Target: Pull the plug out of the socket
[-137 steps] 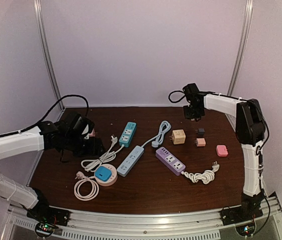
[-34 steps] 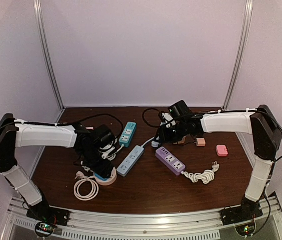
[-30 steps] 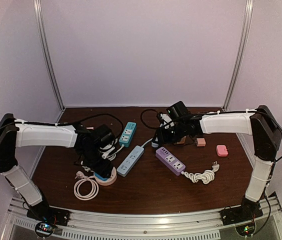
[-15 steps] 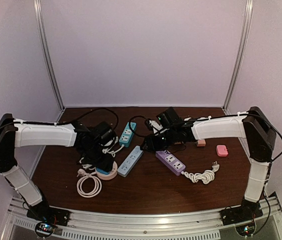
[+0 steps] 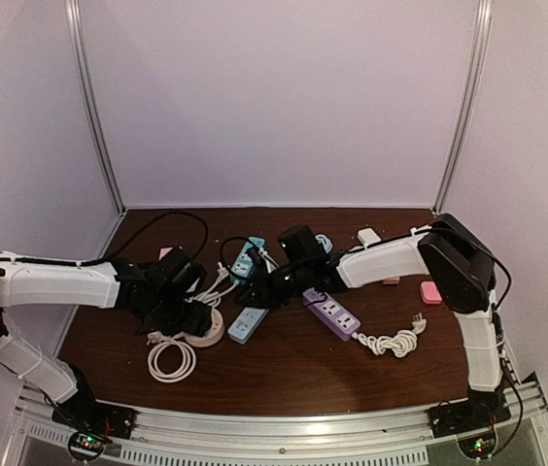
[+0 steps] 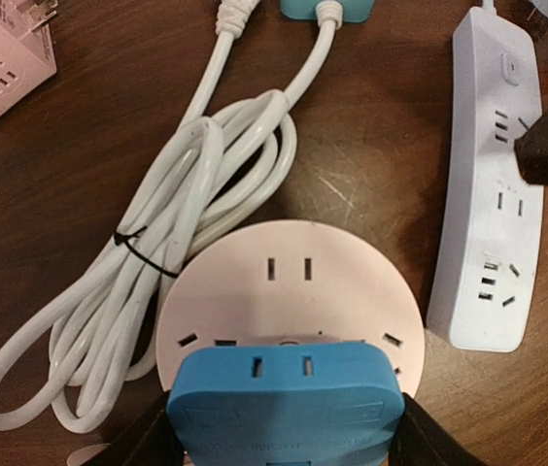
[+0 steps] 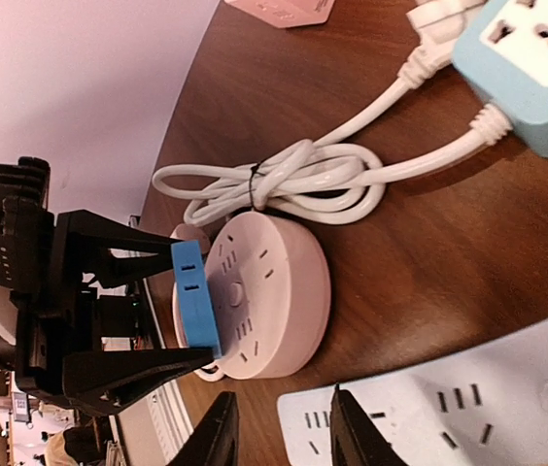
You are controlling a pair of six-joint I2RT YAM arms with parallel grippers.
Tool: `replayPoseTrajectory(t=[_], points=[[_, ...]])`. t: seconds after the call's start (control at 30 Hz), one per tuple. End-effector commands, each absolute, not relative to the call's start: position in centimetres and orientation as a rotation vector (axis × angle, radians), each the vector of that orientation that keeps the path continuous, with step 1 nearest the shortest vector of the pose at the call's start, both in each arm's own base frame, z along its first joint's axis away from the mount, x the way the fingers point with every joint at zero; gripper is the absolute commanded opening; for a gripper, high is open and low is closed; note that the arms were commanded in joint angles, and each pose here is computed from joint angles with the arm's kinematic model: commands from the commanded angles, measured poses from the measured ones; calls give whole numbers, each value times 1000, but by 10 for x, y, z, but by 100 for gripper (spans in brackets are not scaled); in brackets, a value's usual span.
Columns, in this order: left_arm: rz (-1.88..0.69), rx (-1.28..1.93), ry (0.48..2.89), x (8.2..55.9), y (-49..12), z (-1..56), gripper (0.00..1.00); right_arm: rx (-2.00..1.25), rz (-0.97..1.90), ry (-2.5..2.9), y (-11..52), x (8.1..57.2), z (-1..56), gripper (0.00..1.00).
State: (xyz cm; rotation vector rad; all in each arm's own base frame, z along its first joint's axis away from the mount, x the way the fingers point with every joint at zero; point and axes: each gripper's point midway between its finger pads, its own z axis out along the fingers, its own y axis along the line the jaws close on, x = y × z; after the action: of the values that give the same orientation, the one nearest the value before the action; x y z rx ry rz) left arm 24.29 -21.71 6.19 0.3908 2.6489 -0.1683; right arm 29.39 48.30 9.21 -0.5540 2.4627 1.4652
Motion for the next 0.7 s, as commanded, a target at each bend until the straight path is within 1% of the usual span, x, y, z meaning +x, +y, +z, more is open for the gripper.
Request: replayPoseTrajectory(t=[0.0, 0.43, 0.67], points=[[-266, 300, 2510, 260, -228, 81, 36, -599, 1688, 2384, 519, 275, 112, 32], [-294, 311, 2433, 250, -237, 77, 36, -527, 1854, 2430, 546, 262, 93, 20], [-304, 268, 2384, 248, -232, 85, 36, -394, 1842, 2503, 553, 260, 74, 9]])
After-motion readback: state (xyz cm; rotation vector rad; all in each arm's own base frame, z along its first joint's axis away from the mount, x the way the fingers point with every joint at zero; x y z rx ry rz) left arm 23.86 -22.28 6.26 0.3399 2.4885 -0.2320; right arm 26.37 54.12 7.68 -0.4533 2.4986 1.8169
